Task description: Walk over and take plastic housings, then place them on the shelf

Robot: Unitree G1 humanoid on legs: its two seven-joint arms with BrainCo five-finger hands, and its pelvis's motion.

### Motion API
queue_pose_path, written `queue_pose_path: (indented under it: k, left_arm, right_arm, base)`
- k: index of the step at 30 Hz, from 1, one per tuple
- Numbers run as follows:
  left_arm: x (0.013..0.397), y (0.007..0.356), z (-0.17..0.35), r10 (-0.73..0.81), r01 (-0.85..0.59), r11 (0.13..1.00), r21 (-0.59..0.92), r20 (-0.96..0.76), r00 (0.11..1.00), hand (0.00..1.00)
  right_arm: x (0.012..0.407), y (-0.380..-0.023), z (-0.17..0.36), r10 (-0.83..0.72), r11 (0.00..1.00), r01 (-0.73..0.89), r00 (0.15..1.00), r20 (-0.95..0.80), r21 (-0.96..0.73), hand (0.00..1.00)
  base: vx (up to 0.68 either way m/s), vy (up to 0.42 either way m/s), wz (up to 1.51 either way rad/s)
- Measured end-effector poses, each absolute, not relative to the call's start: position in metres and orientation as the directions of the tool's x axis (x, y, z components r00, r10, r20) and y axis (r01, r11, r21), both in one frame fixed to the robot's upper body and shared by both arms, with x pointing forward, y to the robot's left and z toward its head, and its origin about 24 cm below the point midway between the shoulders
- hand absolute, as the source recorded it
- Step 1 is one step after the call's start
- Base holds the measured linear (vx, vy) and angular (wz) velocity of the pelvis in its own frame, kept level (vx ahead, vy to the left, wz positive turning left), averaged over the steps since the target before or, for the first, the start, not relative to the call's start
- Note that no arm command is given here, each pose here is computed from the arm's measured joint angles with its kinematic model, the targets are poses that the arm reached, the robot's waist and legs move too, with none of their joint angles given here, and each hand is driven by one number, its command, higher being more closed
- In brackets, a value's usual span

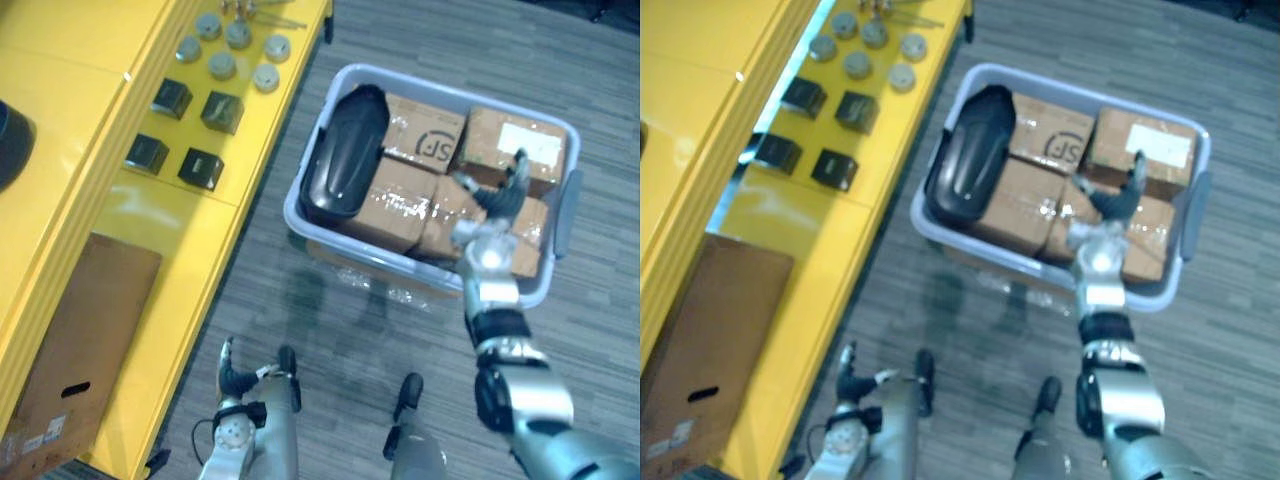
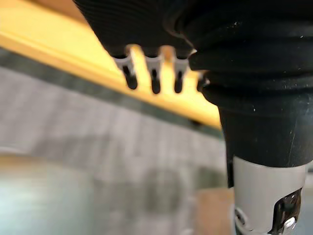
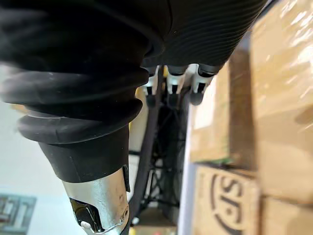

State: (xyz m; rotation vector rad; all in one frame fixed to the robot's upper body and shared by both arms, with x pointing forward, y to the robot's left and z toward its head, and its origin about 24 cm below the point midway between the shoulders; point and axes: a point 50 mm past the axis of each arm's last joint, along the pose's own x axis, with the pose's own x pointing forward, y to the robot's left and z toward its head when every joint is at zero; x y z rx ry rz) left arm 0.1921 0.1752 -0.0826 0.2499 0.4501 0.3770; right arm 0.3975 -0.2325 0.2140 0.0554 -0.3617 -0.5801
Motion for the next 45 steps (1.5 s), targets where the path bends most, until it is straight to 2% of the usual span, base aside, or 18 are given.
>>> queue_pose_path:
  k: [9,15,29,45]
  left_arm:
    - [0.214,0.188,-0.080,0.404,-0.310,0.908,0.281,-0.390,0.828,0.00]
    - [0.221,0.186,-0.080,0.386,-0.305,0.919,0.251,-0.401,0.831,0.00]
    - [0.233,0.177,-0.078,0.354,-0.292,0.933,0.209,-0.412,0.840,0.00]
    - [0.238,0.171,-0.078,0.326,-0.263,0.943,0.202,-0.415,0.850,0.00]
  right_arm:
    - [0.409,-0.234,0.266,-0.547,0.837,0.509,0.771,0.326,0.199,0.00]
    - [0.413,-0.216,0.287,-0.481,0.875,0.456,0.792,0.376,0.161,0.00]
    - [0.423,-0.168,0.280,-0.360,0.931,0.356,0.869,0.339,0.076,0.00]
    - [0.429,-0.162,0.271,-0.375,0.912,0.403,0.894,0.247,-0.076,0.00]
  base:
    - [-0.05,0.003,0.10]
    - [-0.05,-0.003,0.09]
    - [-0.05,-0.005,-0.02]
    - [-0.03,-0.003,0.01]
